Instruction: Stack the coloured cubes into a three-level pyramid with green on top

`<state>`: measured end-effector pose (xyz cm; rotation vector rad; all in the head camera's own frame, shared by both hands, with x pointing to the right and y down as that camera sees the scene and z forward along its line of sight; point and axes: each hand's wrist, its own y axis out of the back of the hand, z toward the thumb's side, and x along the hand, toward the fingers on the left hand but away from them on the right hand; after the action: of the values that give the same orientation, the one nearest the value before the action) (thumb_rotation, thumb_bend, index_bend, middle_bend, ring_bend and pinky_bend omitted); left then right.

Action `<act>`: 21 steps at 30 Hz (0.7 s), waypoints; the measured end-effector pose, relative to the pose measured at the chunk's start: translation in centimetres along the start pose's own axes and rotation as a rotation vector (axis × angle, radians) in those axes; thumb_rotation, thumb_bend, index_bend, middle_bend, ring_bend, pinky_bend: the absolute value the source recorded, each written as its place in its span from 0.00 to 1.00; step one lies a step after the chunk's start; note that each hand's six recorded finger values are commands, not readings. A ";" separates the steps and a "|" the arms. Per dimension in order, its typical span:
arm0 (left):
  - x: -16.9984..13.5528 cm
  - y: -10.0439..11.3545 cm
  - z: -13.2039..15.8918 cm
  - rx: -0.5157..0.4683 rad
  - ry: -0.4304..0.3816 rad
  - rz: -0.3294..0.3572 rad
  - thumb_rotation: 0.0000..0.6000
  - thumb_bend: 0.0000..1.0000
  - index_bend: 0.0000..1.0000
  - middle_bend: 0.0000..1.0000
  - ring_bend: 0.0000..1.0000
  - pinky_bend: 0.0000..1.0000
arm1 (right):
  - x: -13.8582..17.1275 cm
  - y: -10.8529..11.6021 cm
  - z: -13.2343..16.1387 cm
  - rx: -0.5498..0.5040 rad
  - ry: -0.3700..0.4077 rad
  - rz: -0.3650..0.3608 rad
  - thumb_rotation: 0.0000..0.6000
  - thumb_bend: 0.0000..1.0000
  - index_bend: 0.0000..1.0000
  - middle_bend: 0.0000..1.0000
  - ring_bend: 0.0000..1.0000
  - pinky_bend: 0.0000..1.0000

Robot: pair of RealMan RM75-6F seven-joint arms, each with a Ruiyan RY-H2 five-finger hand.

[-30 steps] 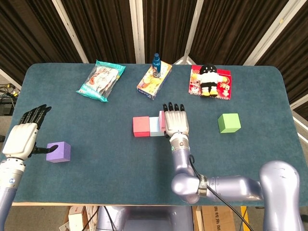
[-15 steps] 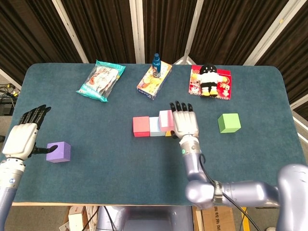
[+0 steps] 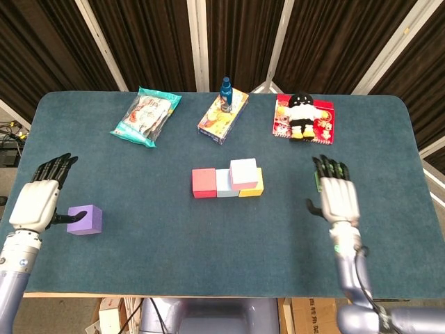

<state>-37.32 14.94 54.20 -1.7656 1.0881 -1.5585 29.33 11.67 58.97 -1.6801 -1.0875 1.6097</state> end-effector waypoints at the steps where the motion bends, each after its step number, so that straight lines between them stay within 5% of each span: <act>1: -0.1 -0.2 0.0 0.000 0.001 -0.004 1.00 0.07 0.00 0.00 0.00 0.02 | 0.7 0.0 -1.4 -0.008 -0.009 -0.006 1.00 0.34 0.00 0.00 0.00 0.00; 10: -1.1 -2.2 -0.3 0.052 0.020 -0.044 1.00 0.05 0.00 0.00 0.00 0.02 | 2.9 1.2 -6.9 -0.058 -0.030 -0.069 1.00 0.34 0.00 0.00 0.00 0.00; 21: -1.3 -5.0 -1.5 0.153 0.076 -0.114 1.00 0.05 0.00 0.11 0.00 0.02 | 2.8 1.6 -7.0 -0.137 -0.015 -0.047 1.00 0.34 0.00 0.00 0.00 0.00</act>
<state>-37.72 18.85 57.82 -1.7033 0.8907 -1.7412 36.39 14.21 56.95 -1.7179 -1.2611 1.5517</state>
